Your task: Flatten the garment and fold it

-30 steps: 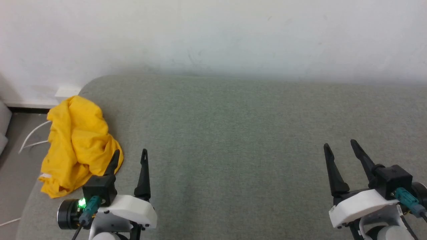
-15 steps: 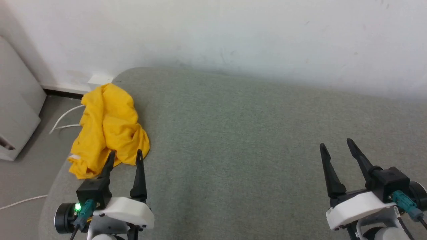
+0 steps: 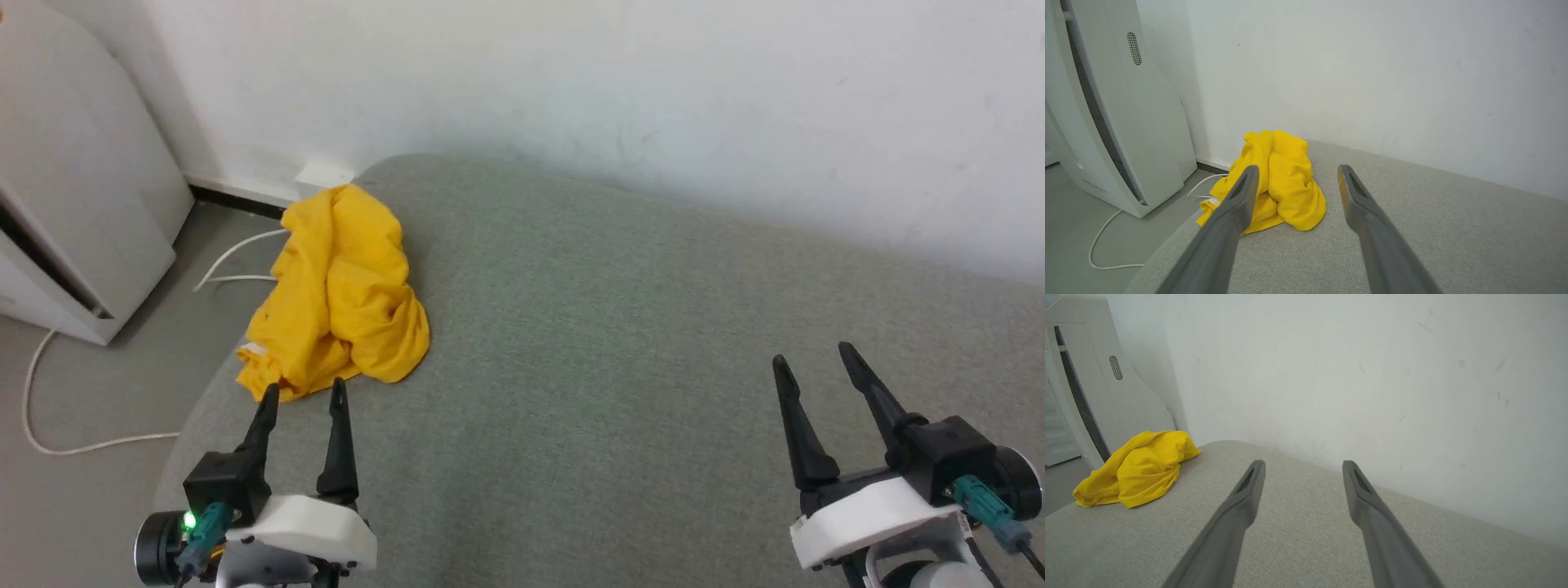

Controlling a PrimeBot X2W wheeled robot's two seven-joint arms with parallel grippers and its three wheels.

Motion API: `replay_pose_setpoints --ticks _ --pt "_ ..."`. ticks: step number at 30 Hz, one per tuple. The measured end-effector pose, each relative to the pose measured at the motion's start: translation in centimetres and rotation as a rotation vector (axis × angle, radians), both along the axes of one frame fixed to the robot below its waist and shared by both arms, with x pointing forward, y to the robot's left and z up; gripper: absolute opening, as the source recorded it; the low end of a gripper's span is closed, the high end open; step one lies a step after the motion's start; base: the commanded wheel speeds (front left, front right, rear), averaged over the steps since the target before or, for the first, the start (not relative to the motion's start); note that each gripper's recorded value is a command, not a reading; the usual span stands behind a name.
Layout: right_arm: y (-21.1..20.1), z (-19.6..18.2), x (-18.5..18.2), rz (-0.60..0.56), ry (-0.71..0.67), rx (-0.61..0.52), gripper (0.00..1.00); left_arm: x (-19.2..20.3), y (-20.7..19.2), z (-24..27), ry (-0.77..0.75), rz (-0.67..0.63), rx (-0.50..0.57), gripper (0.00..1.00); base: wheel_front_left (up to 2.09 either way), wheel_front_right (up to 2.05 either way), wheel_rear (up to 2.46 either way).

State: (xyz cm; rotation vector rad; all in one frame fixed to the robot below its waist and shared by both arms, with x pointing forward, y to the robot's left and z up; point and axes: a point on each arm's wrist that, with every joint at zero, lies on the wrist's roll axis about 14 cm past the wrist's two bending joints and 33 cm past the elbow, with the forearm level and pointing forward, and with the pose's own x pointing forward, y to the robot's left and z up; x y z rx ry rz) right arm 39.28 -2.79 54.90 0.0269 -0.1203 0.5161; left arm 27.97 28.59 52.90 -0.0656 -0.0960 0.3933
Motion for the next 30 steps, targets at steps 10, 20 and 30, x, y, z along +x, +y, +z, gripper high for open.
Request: replay_pose_setpoints --ticks 10,20,30 --pt "2.1 -0.1 0.3 0.06 -0.004 0.012 1.0 -1.4 0.8 -0.3 -0.004 0.047 -0.013 1.0 -0.07 -0.07 -0.07" --pt "4.0 -0.1 0.5 0.112 -0.008 0.024 1.0 -2.3 1.0 -0.4 -0.014 0.078 -0.022 1.0 -0.03 -0.03 -0.03" --pt "5.6 -0.9 0.9 0.157 0.016 0.034 1.0 2.0 0.4 3.4 -0.104 0.004 0.036 1.0 0.0 0.0 0.0"
